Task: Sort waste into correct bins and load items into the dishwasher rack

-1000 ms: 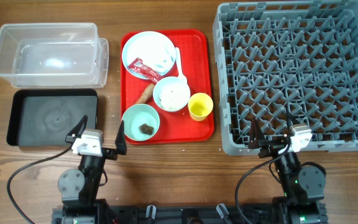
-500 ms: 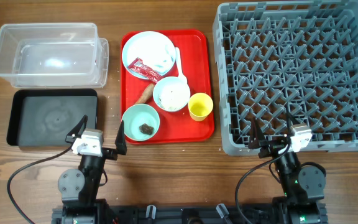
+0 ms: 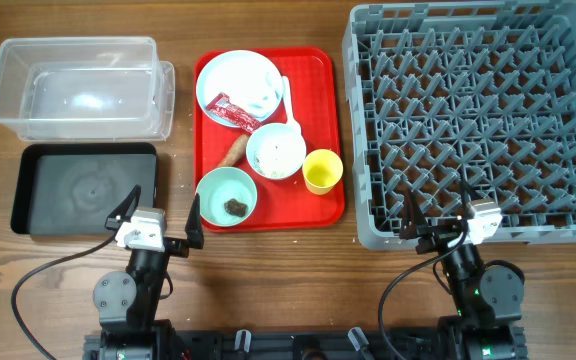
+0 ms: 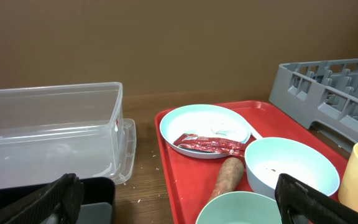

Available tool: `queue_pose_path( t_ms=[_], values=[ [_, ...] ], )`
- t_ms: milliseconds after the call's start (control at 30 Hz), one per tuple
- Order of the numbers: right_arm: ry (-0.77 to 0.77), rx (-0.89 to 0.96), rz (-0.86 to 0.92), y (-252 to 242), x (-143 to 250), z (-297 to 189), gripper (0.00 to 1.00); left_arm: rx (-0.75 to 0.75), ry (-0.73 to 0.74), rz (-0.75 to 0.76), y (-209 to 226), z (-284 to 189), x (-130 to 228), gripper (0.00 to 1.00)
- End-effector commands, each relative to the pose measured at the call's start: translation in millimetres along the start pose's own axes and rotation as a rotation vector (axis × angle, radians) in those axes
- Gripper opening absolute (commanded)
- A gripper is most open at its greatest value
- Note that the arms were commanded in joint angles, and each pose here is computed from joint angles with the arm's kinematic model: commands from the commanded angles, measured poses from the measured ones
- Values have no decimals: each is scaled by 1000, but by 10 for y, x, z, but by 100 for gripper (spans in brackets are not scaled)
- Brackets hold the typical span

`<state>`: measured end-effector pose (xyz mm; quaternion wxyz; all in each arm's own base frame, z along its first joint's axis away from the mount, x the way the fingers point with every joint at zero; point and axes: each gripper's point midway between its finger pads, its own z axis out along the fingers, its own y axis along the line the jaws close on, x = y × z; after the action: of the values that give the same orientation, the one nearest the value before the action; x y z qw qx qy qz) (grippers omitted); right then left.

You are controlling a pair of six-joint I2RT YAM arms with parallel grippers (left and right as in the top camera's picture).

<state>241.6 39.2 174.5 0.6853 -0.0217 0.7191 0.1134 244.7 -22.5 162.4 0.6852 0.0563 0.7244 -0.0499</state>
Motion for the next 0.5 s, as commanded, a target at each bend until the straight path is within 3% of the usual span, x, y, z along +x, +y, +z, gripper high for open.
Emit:
queue_pose_path(
  t_ms=[0, 467],
  values=[
    [1, 4, 3, -6, 11, 4, 100, 10, 1, -14, -14, -2, 14, 100],
    [-2, 57, -52, -98, 4, 2, 100, 11, 0, -14, -14, -2, 12, 100]
  ],
)
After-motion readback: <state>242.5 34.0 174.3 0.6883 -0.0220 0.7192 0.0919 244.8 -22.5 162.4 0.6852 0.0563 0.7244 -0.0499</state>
